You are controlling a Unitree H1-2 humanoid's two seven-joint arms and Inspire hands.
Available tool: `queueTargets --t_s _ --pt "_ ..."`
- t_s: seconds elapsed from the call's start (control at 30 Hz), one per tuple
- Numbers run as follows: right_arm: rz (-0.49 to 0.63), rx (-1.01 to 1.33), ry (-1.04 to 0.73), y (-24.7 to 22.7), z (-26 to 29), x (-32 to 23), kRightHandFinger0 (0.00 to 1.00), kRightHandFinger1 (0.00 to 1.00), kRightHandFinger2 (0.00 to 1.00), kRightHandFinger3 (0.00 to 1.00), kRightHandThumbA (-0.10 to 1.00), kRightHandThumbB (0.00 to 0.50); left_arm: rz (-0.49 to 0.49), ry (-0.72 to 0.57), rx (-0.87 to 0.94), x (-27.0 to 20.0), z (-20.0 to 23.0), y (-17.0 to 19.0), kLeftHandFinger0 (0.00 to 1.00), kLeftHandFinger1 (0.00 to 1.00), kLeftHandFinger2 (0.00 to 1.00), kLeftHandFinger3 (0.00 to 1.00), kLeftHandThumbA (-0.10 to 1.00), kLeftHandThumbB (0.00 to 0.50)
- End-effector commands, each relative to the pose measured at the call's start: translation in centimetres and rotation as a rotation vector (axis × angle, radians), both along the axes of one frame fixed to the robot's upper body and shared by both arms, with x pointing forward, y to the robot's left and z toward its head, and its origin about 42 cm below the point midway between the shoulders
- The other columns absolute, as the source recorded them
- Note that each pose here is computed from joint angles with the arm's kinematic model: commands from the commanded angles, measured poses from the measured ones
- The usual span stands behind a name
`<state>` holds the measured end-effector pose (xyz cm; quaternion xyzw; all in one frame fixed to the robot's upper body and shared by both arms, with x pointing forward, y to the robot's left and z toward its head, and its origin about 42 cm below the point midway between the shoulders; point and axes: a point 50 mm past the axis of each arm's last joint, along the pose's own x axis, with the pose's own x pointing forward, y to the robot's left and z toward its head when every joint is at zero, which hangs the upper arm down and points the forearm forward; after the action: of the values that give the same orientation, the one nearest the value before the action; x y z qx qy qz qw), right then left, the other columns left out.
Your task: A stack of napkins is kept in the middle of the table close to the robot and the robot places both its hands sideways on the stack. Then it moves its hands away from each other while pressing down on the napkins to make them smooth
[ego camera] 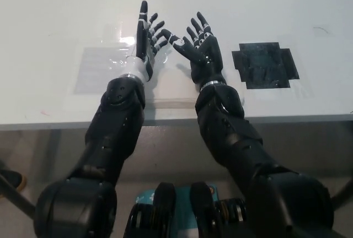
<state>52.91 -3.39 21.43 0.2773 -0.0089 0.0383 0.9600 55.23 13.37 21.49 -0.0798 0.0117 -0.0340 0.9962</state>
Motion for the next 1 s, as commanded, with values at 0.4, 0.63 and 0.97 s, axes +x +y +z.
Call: queueTargets --t_s 0.4,0.63,0.97 --pt "0.018 0.046 -0.092 1.1 3.1 0.8 1.00 1.00 1.00 1.00 1.00 0.158 -0.021 -0.096 0.031 1.6 4.7 -1.9 1.00 1.00 1.00 1.00 1.00 0.191" --pt "0.031 0.057 -0.113 0.6 2.9 0.8 1.00 1.00 1.00 1.00 1.00 0.160 -0.027 -0.127 0.067 1.5 5.5 -3.8 1.00 1.00 1.00 1.00 1.00 0.148" --pt "0.028 0.078 -0.071 0.0 1.8 0.7 1.00 1.00 1.00 1.00 1.00 0.142 -0.054 -0.089 -0.022 0.6 3.4 -4.8 1.00 1.00 1.00 1.00 1.00 0.164"
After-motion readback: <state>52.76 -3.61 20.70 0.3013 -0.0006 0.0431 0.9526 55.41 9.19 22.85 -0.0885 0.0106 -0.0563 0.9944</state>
